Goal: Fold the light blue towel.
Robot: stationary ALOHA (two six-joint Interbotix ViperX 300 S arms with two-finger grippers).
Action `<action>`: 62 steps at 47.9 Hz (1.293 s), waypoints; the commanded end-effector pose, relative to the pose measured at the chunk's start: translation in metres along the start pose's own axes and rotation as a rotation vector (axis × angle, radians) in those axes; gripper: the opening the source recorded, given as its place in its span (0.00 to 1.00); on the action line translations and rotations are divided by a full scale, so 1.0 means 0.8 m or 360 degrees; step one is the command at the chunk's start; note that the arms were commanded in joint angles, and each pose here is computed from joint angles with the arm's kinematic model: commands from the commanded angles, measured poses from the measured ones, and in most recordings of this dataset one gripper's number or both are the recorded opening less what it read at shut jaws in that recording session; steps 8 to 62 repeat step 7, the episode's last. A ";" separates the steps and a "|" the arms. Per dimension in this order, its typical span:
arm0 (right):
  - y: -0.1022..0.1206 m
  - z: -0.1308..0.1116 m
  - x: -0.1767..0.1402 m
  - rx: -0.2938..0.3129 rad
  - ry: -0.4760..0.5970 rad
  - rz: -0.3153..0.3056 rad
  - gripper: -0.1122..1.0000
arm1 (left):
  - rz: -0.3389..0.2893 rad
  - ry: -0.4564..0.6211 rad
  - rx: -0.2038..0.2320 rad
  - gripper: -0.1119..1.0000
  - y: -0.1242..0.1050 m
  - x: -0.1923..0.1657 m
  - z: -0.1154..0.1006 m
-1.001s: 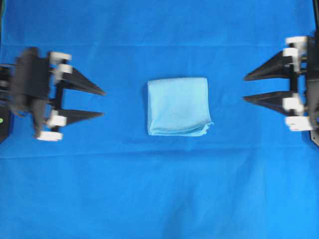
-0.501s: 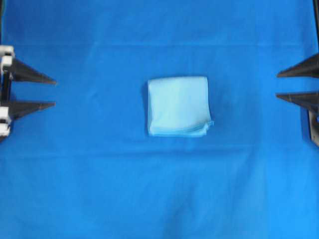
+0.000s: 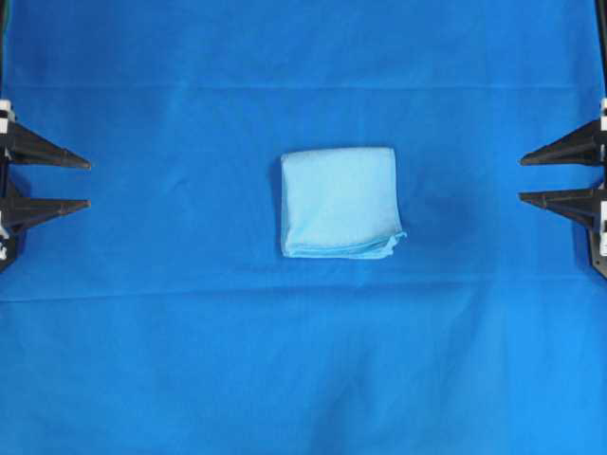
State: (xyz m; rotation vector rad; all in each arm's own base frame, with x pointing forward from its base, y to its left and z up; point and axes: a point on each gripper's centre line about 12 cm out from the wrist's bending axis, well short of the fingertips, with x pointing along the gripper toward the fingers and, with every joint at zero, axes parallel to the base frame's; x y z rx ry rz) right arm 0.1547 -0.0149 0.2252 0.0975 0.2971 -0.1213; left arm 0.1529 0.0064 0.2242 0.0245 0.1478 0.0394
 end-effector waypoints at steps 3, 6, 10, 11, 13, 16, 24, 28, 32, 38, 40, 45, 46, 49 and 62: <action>0.001 0.005 0.002 0.0006 -0.0013 0.0003 0.62 | 0.0023 -0.0019 -0.0006 0.58 0.003 0.001 0.006; 0.000 0.006 0.002 0.0011 -0.0019 -0.0003 0.62 | 0.0032 -0.0016 -0.0007 0.58 0.004 0.001 0.005; -0.001 0.006 0.002 0.0011 -0.0019 -0.0006 0.62 | 0.0035 -0.0016 -0.0005 0.58 0.004 0.001 0.005; -0.001 0.006 0.002 0.0011 -0.0019 -0.0006 0.62 | 0.0035 -0.0016 -0.0005 0.58 0.004 0.001 0.005; -0.001 0.006 0.002 0.0011 -0.0019 -0.0006 0.62 | 0.0035 -0.0016 -0.0005 0.58 0.004 0.001 0.005; -0.001 0.006 0.002 0.0011 -0.0019 -0.0006 0.62 | 0.0035 -0.0016 -0.0005 0.58 0.004 0.001 0.005; -0.001 0.006 0.002 0.0011 -0.0019 -0.0006 0.62 | 0.0035 -0.0016 -0.0005 0.58 0.004 0.001 0.005; -0.001 0.006 0.002 0.0011 -0.0019 -0.0006 0.62 | 0.0035 -0.0016 -0.0005 0.58 0.004 0.001 0.005; -0.001 0.006 0.002 0.0011 -0.0019 -0.0006 0.62 | 0.0035 -0.0016 -0.0005 0.58 0.004 0.001 0.005; -0.001 0.006 0.002 0.0011 -0.0019 -0.0006 0.62 | 0.0035 -0.0016 -0.0005 0.58 0.004 0.001 0.005; -0.001 0.006 0.002 0.0011 -0.0019 -0.0006 0.62 | 0.0035 -0.0016 -0.0005 0.58 0.004 0.001 0.005; -0.001 0.006 0.002 0.0011 -0.0019 -0.0006 0.62 | 0.0035 -0.0016 -0.0005 0.58 0.004 0.001 0.005; -0.001 0.006 0.002 0.0011 -0.0019 -0.0006 0.62 | 0.0035 -0.0016 -0.0005 0.58 0.004 0.001 0.005; -0.001 0.006 0.002 0.0011 -0.0019 -0.0006 0.62 | 0.0035 -0.0016 -0.0005 0.58 0.004 0.001 0.005; -0.001 0.006 0.002 0.0011 -0.0019 -0.0006 0.62 | 0.0035 -0.0016 -0.0005 0.58 0.004 0.001 0.005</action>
